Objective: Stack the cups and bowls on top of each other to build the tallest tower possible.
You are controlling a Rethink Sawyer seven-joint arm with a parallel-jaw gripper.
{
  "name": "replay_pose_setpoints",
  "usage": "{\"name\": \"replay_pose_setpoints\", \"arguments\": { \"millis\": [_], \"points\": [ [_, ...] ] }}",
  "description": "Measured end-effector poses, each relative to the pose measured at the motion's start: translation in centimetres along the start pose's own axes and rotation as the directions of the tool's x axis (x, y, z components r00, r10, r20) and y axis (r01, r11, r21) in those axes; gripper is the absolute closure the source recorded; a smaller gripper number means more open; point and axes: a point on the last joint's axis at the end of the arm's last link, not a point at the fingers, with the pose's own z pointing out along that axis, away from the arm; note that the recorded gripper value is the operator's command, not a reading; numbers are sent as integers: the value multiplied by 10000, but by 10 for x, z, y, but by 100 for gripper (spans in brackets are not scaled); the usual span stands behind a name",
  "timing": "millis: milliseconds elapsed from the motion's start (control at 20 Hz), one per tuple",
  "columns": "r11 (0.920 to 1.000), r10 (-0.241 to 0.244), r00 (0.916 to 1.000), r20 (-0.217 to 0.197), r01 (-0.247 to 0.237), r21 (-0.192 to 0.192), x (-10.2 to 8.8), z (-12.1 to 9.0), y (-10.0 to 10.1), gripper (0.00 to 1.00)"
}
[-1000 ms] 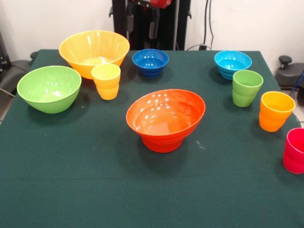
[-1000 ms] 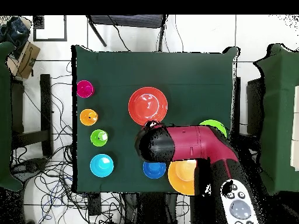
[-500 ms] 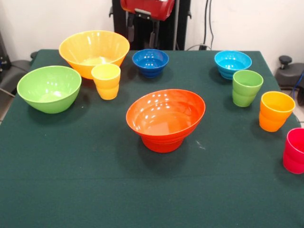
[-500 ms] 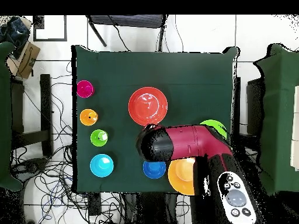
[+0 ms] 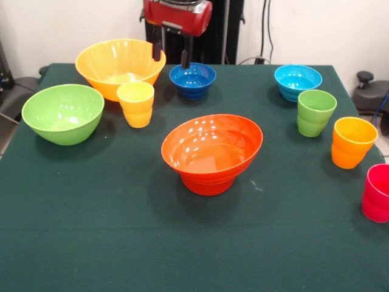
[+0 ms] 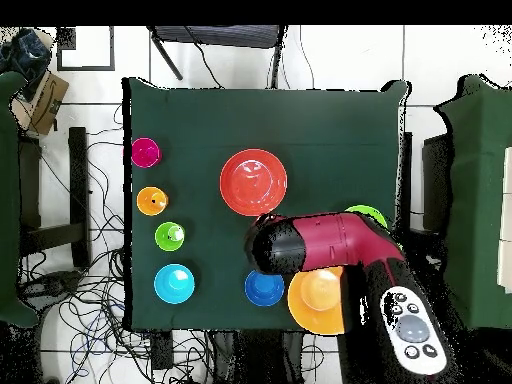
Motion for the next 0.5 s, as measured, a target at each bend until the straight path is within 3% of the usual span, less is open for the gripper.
{"name": "replay_pose_setpoints", "arguments": {
  "millis": [500],
  "points": [
    [10000, -65, 9999, 86, 64, 23, -24, 34, -28, 0]
  ]
}}
